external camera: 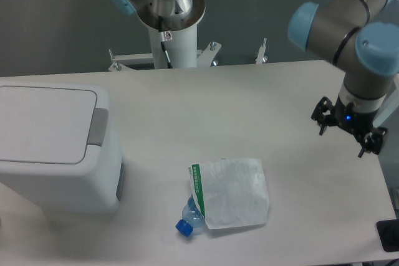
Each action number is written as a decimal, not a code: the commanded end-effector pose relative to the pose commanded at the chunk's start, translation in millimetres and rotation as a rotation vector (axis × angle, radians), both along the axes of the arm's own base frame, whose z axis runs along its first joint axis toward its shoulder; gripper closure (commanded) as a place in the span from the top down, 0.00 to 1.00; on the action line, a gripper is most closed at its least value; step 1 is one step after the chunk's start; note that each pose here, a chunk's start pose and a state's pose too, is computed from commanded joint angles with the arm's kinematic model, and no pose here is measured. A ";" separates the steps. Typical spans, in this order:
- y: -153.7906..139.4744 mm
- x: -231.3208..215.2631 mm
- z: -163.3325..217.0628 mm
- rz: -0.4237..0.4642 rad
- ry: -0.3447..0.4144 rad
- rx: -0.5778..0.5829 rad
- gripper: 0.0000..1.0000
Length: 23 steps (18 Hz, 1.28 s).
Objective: Open the trash can
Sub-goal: 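Move the gripper from its start pose over to the trash can lid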
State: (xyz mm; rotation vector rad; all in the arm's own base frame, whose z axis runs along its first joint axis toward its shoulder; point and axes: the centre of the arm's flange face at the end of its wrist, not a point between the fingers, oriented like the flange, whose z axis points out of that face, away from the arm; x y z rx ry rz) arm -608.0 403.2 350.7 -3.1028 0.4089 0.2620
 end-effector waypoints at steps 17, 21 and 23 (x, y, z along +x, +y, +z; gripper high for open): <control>132.6 126.1 21.4 0.497 -0.163 0.294 1.00; 157.6 163.7 44.1 0.597 -0.234 0.361 1.00; 159.4 180.6 58.0 0.602 -0.287 0.396 1.00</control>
